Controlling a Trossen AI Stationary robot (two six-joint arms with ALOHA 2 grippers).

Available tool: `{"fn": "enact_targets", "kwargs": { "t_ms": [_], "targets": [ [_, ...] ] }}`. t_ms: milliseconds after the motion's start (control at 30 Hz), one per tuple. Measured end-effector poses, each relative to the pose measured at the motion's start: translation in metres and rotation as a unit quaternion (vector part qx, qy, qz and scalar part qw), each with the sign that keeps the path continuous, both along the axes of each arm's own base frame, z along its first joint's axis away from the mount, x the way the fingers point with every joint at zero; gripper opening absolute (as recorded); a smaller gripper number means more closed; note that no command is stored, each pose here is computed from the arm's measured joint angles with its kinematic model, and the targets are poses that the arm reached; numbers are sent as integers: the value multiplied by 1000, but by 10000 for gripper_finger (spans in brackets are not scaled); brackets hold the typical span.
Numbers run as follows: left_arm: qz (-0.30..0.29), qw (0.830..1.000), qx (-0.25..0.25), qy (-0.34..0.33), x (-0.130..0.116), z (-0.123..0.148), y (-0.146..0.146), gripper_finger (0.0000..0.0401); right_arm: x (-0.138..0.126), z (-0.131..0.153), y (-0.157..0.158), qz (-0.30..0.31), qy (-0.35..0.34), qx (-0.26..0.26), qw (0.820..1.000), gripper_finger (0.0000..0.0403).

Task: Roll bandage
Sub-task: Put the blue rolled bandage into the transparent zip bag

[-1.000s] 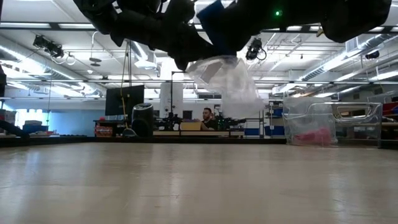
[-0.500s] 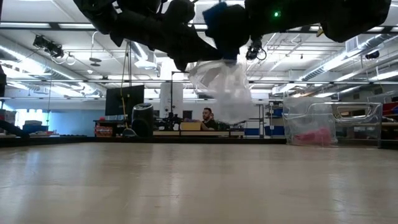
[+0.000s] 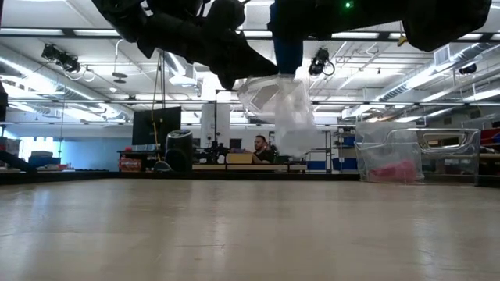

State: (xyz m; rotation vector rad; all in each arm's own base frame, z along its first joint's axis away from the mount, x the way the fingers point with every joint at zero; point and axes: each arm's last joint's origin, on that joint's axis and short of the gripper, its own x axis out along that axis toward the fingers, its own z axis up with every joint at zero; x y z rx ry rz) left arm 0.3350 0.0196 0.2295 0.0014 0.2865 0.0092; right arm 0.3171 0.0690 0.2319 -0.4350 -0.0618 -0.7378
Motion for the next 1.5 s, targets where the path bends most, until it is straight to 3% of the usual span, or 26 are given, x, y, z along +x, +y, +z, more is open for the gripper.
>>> {"fn": "enact_targets", "kwargs": {
  "t_ms": [67,367,633,767,967,1033,1300,1400,1500],
  "targets": [
    [0,1000,-1,-6,0,1,0,0,0,0,1,11,-6,5,1000,46],
    [-2,1000,0,-15,1,3,0,0,5,0,-11,57,-50,36,996,47],
    [-8,1000,4,-12,1,2,-2,0,12,-16,-18,71,3,71,995,47],
    [2,1000,6,-5,0,1,-2,0,10,-20,-13,36,33,61,997,47],
    [14,1000,10,9,0,-2,-2,0,9,-22,-4,59,41,66,995,47],
    [15,1000,11,13,-1,-2,-2,0,9,-24,-4,61,41,77,994,71],
    [44,998,27,47,-3,-8,-1,0,11,-21,0,81,28,100,991,258],
    [41,998,24,46,-4,-10,-1,0,14,-16,4,83,31,99,991,297],
    [28,999,8,38,-7,-16,-2,0,18,-14,5,70,50,96,992,309]
  ]
}}
